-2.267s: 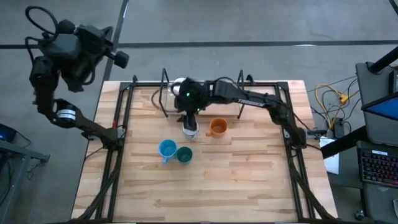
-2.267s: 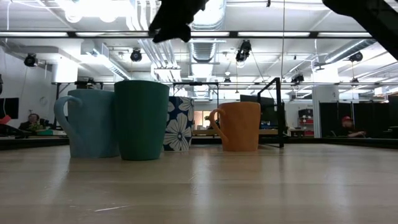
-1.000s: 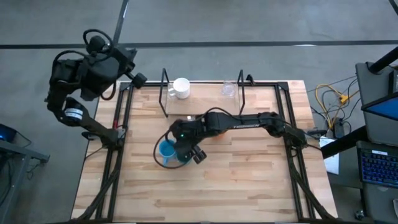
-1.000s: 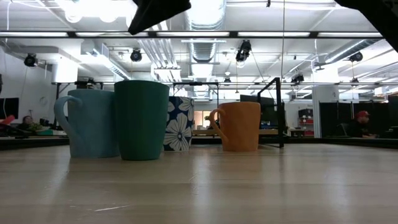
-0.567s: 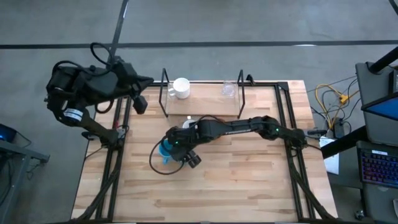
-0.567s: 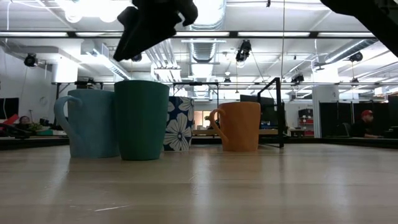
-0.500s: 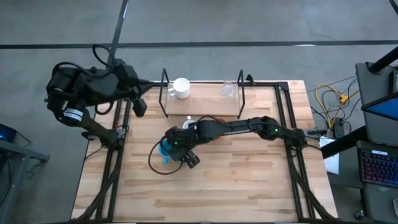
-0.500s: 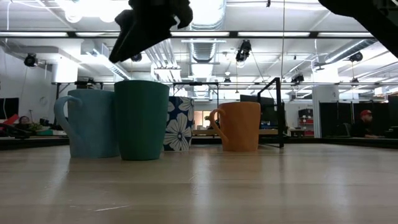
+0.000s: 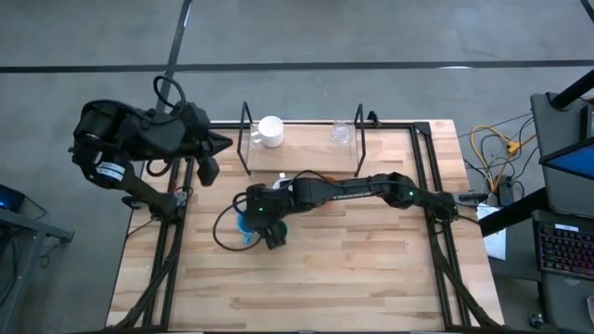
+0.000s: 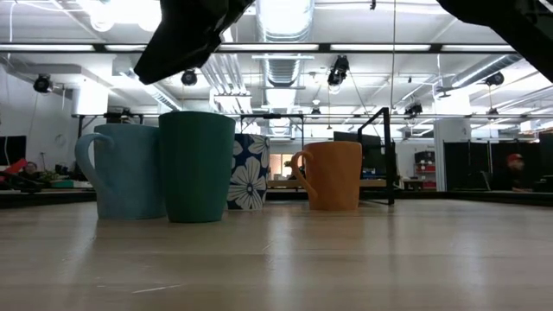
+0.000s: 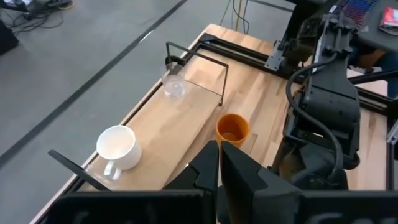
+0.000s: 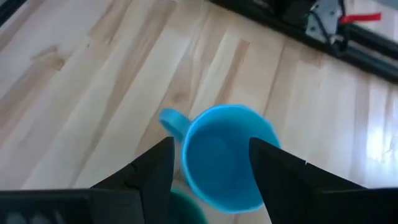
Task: Stack small to large cups/mugs on shelf
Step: Put the light blue mug on the shelf
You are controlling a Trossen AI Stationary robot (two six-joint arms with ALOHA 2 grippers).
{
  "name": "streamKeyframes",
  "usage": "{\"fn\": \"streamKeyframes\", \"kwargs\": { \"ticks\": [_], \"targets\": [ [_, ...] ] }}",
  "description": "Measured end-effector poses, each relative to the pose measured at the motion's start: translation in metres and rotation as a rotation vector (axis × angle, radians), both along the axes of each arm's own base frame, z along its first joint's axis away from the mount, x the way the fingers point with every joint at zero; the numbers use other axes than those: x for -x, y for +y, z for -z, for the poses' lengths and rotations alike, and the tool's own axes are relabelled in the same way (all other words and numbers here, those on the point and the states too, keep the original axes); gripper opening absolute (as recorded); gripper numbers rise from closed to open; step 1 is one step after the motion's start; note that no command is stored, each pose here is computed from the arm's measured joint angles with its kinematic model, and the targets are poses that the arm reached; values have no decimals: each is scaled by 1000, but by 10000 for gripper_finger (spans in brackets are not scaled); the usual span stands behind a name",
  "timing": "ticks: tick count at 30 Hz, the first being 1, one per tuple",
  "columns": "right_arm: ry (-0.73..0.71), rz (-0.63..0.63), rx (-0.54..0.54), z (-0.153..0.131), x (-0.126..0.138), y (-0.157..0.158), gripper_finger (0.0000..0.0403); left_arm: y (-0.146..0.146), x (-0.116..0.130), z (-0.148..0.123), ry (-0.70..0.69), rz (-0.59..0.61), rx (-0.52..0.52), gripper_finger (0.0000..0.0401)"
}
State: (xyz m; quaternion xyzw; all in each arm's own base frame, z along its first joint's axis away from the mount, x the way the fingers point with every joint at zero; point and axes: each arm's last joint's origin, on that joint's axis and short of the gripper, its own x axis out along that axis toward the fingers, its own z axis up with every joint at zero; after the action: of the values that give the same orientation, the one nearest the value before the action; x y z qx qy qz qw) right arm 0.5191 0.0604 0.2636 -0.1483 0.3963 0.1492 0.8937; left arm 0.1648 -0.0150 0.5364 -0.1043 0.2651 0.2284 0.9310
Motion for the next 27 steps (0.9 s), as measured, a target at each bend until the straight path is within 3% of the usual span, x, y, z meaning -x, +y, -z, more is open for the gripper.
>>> {"fn": "streamKeyframes", "kwargs": {
  "ticks": [15,27],
  "targets": [
    [36,-46,-63,5,3,17,201,-9,-6,8,34,32,20,2],
    [206,-3,-73,51,-1,19,201,-12,-10,12,46,38,40,2]
  ]
}}
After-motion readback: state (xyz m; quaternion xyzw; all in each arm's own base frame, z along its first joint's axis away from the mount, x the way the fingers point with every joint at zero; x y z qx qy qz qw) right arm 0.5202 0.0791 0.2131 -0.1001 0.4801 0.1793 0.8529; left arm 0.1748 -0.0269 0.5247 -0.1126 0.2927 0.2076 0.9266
